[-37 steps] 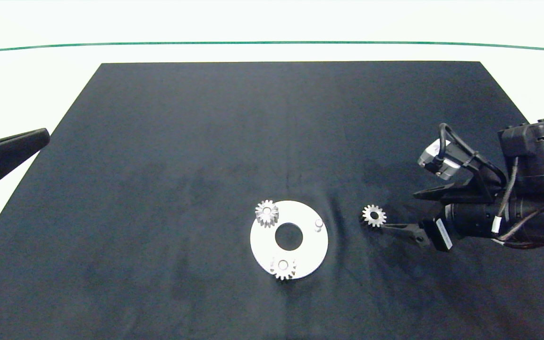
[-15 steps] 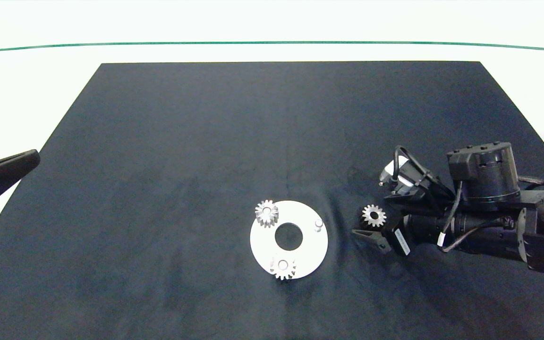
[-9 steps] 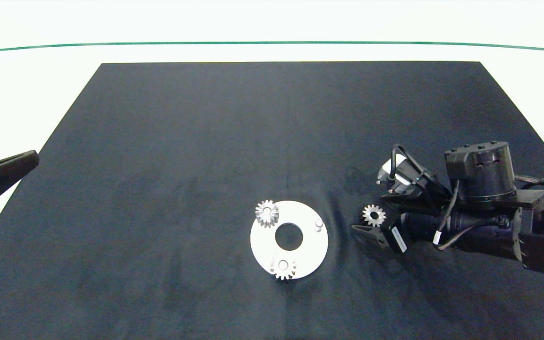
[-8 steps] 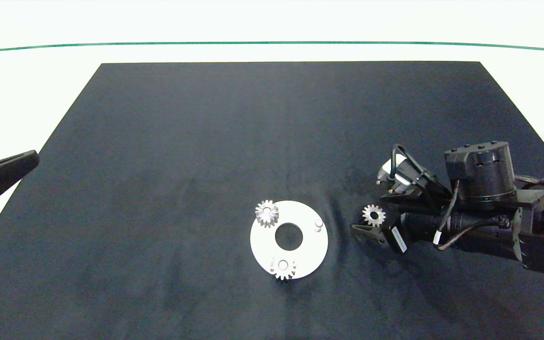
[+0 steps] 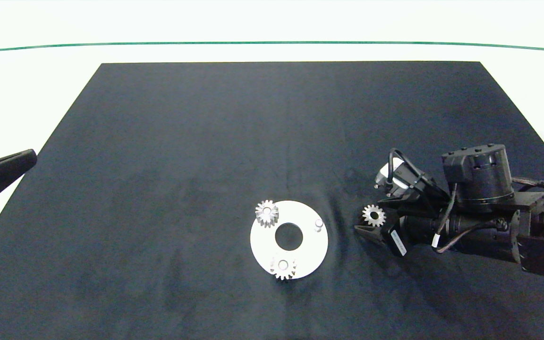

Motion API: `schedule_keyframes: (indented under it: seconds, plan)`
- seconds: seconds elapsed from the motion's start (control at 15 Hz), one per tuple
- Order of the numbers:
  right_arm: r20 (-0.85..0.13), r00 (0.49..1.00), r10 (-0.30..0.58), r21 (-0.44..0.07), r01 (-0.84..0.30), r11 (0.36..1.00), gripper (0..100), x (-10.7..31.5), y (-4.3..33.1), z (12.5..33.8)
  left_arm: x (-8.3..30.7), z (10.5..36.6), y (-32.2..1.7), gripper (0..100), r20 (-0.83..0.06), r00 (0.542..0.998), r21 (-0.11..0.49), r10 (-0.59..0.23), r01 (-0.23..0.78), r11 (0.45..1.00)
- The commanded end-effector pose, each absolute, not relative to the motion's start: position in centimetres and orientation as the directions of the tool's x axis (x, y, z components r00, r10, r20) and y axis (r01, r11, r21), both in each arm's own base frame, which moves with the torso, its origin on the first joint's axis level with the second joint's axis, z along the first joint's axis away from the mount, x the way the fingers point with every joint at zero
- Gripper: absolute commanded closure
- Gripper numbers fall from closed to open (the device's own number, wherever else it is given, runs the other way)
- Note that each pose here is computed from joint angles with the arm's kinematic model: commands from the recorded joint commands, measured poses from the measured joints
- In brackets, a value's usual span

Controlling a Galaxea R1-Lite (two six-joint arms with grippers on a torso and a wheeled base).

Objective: Install three planetary gears onto the carrier pins

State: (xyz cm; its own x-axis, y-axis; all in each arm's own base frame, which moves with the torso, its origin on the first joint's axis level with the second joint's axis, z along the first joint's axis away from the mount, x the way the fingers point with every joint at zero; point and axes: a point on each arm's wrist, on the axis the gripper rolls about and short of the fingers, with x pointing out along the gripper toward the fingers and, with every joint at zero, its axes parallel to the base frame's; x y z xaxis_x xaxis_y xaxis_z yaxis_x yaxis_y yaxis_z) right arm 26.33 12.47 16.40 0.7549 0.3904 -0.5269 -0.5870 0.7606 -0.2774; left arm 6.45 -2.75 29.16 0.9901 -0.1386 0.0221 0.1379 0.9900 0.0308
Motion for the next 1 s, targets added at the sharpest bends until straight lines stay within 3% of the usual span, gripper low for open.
schedule_keyframes:
  seconds: [0.07, 1.0]
  plan:
    - [-0.526, 0.756, 0.39, -0.279, -0.587, 0.76, 36, 26.31, 12.42, 16.41, 6.5, 29.16, -2.77, 0, 0.021, 0.99, 0.031, -0.136, 0.135, 0.99]
    - [-0.526, 0.756, 0.39, -0.283, -0.588, 0.758, 63, 26.28, 12.41, 16.25, 6.28, 29.16, -2.64, 0, 0.027, 0.99, 0.029, -0.136, 0.135, 0.99]
